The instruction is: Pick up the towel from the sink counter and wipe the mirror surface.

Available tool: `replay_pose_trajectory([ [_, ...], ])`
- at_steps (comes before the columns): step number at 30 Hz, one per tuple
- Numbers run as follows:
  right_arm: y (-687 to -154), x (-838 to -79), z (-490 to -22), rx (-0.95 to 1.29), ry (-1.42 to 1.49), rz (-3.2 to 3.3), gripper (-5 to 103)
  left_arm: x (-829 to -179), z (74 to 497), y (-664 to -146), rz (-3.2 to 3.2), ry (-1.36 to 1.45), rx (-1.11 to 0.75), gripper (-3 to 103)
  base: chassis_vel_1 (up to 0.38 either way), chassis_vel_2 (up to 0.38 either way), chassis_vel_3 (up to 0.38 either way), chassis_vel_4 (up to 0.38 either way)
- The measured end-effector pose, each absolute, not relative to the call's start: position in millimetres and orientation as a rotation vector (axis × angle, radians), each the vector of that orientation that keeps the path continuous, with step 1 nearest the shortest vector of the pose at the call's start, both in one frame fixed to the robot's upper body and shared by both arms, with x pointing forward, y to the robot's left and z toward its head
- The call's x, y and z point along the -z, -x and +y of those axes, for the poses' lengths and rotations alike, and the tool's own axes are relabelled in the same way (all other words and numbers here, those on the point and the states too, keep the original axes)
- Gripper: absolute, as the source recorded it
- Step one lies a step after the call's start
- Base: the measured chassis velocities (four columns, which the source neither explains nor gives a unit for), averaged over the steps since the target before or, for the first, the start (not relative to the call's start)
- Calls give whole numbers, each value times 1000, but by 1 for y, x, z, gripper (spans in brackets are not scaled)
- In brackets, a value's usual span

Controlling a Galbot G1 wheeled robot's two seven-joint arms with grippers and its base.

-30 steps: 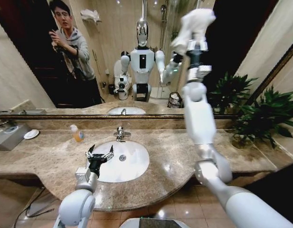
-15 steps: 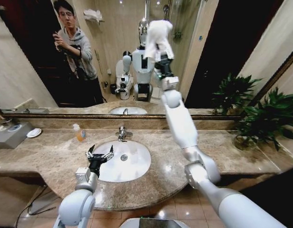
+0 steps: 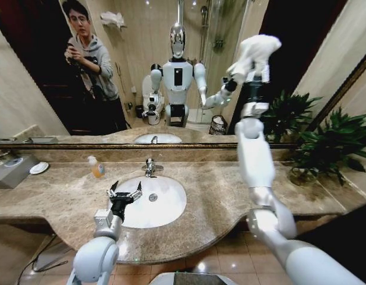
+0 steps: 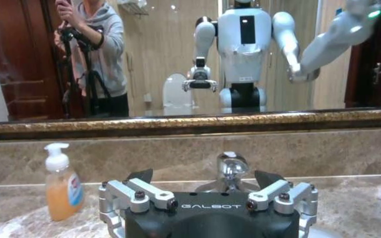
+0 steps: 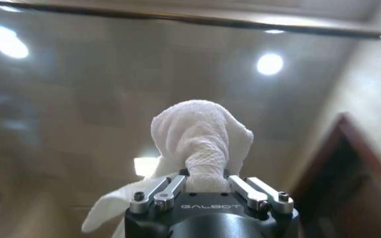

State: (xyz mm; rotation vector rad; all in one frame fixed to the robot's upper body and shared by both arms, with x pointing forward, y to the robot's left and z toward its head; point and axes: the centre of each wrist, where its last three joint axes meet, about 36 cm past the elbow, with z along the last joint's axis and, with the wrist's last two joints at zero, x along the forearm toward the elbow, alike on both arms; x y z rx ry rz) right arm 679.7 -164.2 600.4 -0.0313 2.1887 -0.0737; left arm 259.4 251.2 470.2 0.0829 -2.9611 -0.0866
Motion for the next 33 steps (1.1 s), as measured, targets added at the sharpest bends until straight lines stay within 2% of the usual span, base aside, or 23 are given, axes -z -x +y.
replay_pose_trajectory([
  [6,-669,-544,-136,281,204,2170,18,-470,251,-259,-2961,-83,87,100,15,17,8,2],
  [11,-663,-514,-139,293,220,2199,18,-470,251,-259,-2961,-83,87,100,0,0,0,0],
  [16,-664,-480,-171,159,97,2282,18,-470,251,-259,-2961,-83,87,100,0,0,0,0],
  [18,-665,-464,-201,142,35,2317,18,-470,251,-259,-2961,-83,87,100,0,0,0,0],
  [20,-665,-444,-258,122,-97,2352,18,-470,251,-259,-2961,-83,87,100,0,0,0,0],
  [24,-664,-436,-286,94,-172,2352,18,-470,251,-259,-2961,-83,87,100,0,0,0,0],
  [26,-663,-436,-284,87,-171,2348,18,-470,251,-259,-2961,-83,87,100,0,0,0,0],
  [29,-652,-432,-244,61,-68,2331,18,-470,251,-259,-2961,-83,87,100,0,0,0,0],
  [30,-652,-432,-244,61,-68,2331,18,-470,251,-259,-2961,-83,87,100,0,0,0,0],
  [33,-629,-433,-177,34,141,2288,18,-470,251,-259,-2961,-82,86,100,0,0,0,0],
])
